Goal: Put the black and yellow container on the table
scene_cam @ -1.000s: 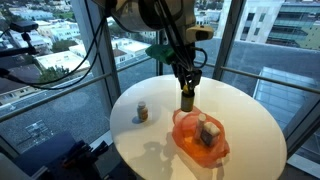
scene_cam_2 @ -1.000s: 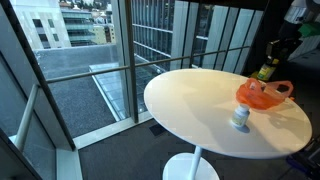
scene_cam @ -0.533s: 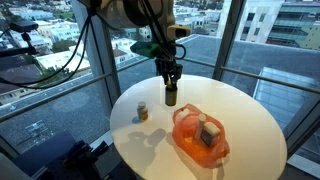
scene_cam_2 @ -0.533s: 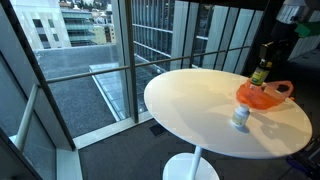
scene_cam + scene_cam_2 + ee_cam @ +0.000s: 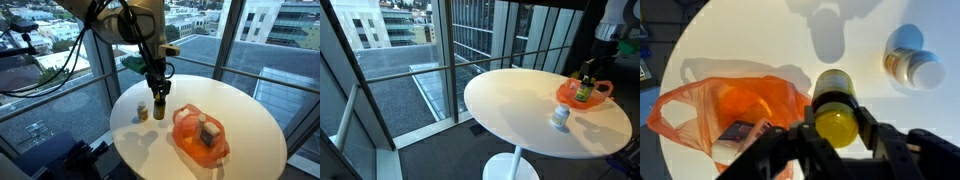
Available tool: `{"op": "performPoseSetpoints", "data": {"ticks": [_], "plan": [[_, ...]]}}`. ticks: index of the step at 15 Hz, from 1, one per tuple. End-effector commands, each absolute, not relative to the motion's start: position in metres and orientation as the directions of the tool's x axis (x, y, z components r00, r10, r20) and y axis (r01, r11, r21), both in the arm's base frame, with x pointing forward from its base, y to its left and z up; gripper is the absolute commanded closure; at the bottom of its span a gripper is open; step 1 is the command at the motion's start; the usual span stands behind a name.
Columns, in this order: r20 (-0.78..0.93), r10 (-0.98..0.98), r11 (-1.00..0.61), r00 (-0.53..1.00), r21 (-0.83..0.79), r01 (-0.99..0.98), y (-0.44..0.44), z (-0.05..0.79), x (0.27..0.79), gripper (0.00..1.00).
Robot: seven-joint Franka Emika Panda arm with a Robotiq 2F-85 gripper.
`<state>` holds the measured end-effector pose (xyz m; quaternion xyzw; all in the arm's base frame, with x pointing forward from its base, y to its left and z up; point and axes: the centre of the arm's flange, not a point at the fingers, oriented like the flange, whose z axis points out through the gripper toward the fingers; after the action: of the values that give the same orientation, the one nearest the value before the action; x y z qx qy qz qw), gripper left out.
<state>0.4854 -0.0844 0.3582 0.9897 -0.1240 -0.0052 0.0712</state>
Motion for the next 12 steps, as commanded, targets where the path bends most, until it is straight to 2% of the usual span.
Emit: {"op": "performPoseSetpoints", "data": {"ticks": [1, 12], "plan": [[0.02, -0.226, -0.959, 0.974, 0.169, -0.226, -0.087, 0.337, 0.475, 0.8], [0.011, -0.208, -0.962, 0.978, 0.18, -0.207, -0.097, 0.285, 0.468, 0.8]]}}
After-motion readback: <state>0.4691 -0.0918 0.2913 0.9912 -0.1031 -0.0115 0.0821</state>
